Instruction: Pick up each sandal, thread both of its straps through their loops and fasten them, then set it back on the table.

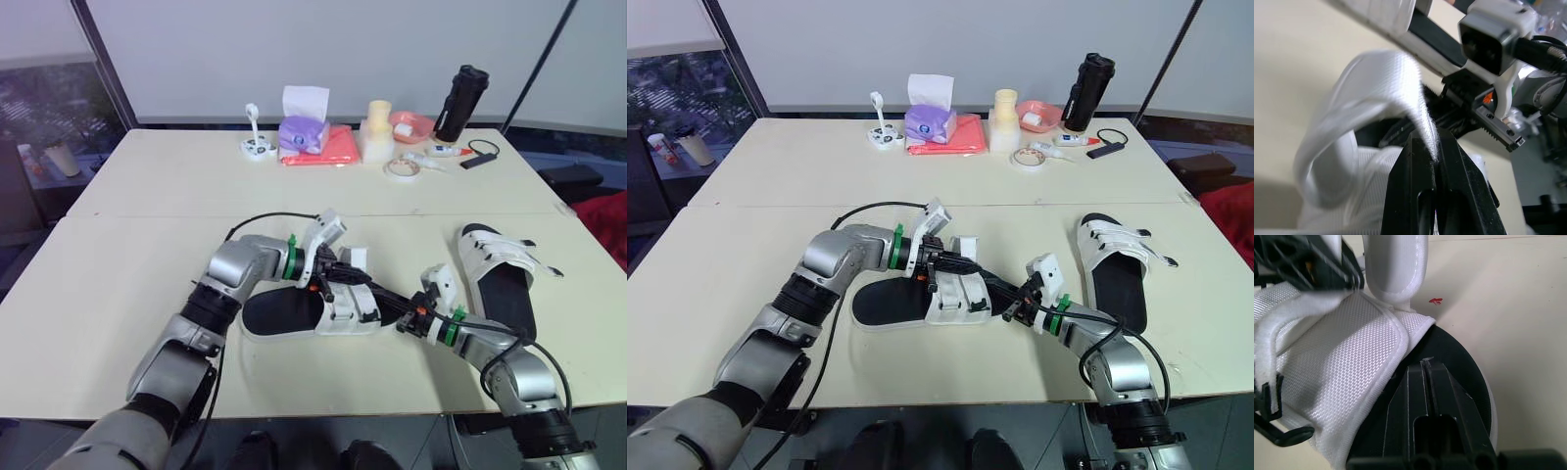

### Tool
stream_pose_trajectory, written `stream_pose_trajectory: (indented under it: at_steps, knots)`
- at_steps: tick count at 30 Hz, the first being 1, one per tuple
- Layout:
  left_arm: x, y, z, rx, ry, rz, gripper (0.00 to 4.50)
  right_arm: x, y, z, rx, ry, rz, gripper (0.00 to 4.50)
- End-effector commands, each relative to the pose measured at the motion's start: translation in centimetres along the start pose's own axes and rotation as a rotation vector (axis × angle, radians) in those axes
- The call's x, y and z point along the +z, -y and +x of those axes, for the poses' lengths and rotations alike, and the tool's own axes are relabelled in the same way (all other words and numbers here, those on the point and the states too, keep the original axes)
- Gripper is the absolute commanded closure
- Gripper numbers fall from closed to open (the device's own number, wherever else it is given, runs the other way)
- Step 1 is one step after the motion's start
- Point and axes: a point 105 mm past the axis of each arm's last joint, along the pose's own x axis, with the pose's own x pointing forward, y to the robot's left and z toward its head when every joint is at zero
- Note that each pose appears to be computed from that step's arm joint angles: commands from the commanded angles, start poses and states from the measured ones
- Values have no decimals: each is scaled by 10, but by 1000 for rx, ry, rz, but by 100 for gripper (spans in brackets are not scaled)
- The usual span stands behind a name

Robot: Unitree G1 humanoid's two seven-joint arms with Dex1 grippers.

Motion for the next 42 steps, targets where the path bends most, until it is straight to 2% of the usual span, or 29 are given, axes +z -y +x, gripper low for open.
stream_pose_trajectory:
  at_steps: [1,5,11,17,20,23,28,29,37,42]
  knots:
    - [22,12,-1,-42,29,114,448,-36,5,-5,-53,-121,82,450]
    - [27,18,0,-60,27,162,448,-36,5,-5,-54,-120,84,450]
    - [20,21,6,-34,-60,344,448,-37,5,-6,-58,-119,89,450]
    - [14,11,10,29,-104,404,448,-38,5,-6,-63,-119,91,450]
    - [19,5,10,60,-69,368,448,-38,5,-6,-64,-119,92,450]
    - [28,11,7,13,0,263,363,-39,5,-6,-64,-119,93,450]
    - [33,13,3,12,40,193,115,-39,5,-6,-64,-120,94,450]
    - [33,15,1,3,42,176,77,-39,5,-6,-64,-120,94,450]
    - [17,31,-11,-27,84,13,77,-41,5,-6,-66,-123,99,450]
    - [11,31,-11,4,97,-63,77,-41,5,-5,-61,-124,98,450]
